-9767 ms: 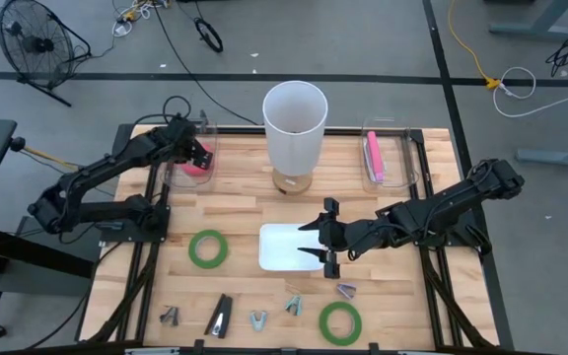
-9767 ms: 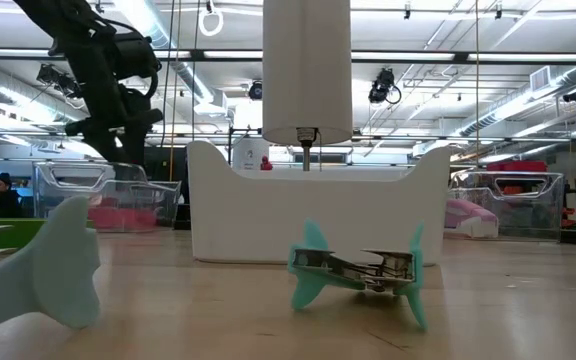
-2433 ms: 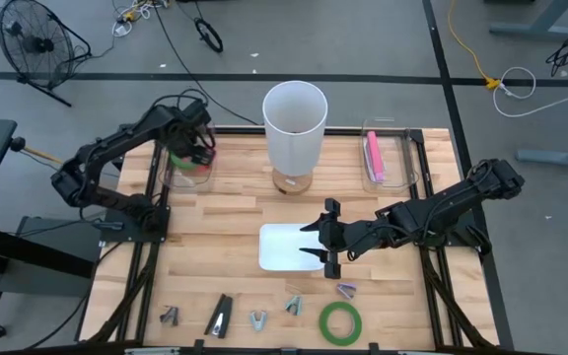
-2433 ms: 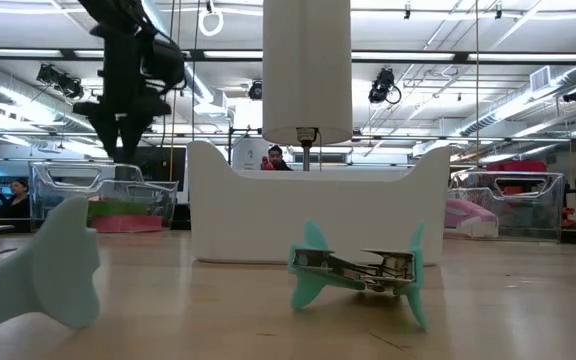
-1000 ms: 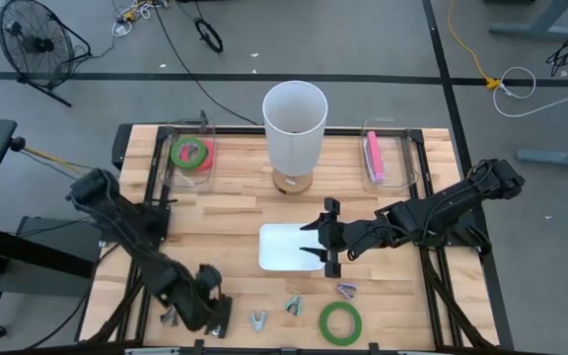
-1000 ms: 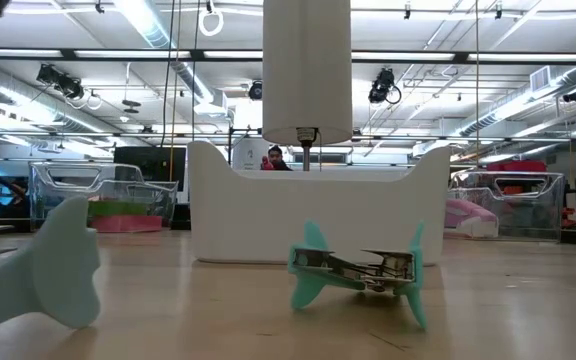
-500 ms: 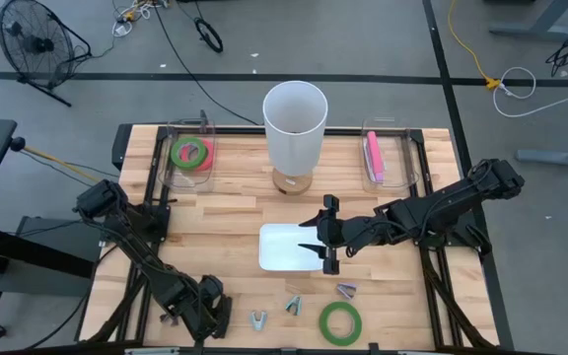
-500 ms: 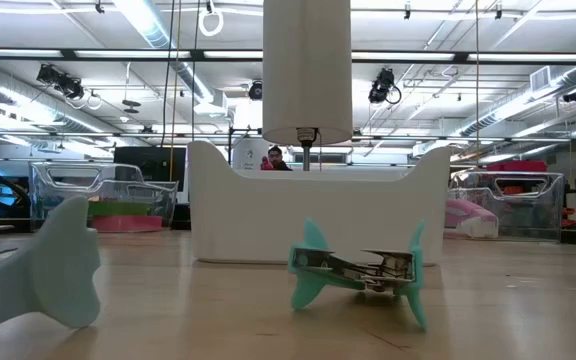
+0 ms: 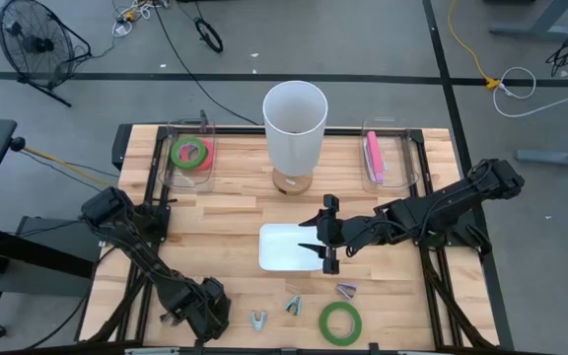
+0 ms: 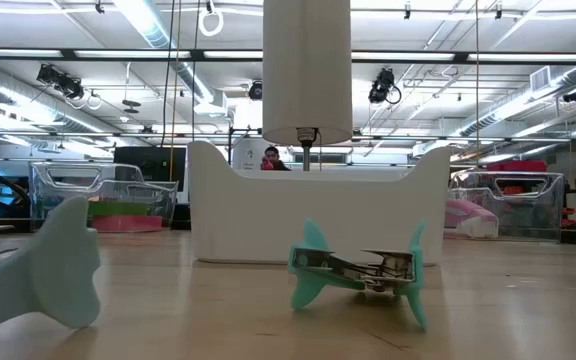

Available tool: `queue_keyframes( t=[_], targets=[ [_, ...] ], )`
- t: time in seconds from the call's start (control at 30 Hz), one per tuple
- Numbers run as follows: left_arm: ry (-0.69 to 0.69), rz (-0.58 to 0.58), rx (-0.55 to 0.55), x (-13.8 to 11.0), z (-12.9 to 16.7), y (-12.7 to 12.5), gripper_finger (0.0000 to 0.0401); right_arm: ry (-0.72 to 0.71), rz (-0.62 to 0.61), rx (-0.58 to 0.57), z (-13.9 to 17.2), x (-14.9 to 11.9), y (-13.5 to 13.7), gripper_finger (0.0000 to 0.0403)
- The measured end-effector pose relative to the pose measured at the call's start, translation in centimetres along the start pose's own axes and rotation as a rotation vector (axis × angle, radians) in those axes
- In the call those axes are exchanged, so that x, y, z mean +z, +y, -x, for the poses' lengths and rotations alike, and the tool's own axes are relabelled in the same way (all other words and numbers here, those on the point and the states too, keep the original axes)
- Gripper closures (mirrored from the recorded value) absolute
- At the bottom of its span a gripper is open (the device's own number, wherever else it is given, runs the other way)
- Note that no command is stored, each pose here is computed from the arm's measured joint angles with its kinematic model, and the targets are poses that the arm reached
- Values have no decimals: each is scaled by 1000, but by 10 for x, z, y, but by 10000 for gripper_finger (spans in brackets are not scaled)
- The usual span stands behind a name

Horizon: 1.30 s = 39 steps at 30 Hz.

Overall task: Pick and place Stapler, Stapler remover, tape
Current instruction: Put the black stapler into the right transparent bin

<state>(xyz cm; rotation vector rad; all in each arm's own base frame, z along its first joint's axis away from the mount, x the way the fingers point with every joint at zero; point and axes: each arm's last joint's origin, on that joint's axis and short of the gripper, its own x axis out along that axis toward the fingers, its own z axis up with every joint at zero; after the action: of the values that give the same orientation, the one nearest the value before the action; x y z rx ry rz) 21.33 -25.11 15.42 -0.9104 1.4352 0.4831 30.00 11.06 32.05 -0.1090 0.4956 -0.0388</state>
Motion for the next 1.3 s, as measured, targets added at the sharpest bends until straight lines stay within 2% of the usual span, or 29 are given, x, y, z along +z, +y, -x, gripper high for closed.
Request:
queue_keyframes(
  t=[0.1,0.23,0.27,0.57,0.77,0.9,1.07,1.2,1.3],
  targets=[
    [-2,-15,11,0,-1,1,260,-5,-2,0,0,0,0,179],
    [-21,-77,8,2,0,1,360,-6,-3,1,0,1,0,179],
    [-29,-95,3,3,0,0,367,-6,-3,1,0,1,0,179],
    [-107,-178,12,10,8,0,367,-6,-6,1,0,1,0,179],
    [-258,-240,9,19,52,-4,367,-6,-6,1,0,1,0,179],
    [-444,-292,9,26,95,-4,367,-7,-24,1,0,1,0,179],
    [-748,-346,45,38,139,0,367,-39,-66,6,0,4,0,179],
    [-951,-376,78,50,158,0,367,-115,-98,14,0,12,1,179],
    [-1093,-377,147,64,165,0,367,-191,-131,17,1,20,-1,179]
  ],
)
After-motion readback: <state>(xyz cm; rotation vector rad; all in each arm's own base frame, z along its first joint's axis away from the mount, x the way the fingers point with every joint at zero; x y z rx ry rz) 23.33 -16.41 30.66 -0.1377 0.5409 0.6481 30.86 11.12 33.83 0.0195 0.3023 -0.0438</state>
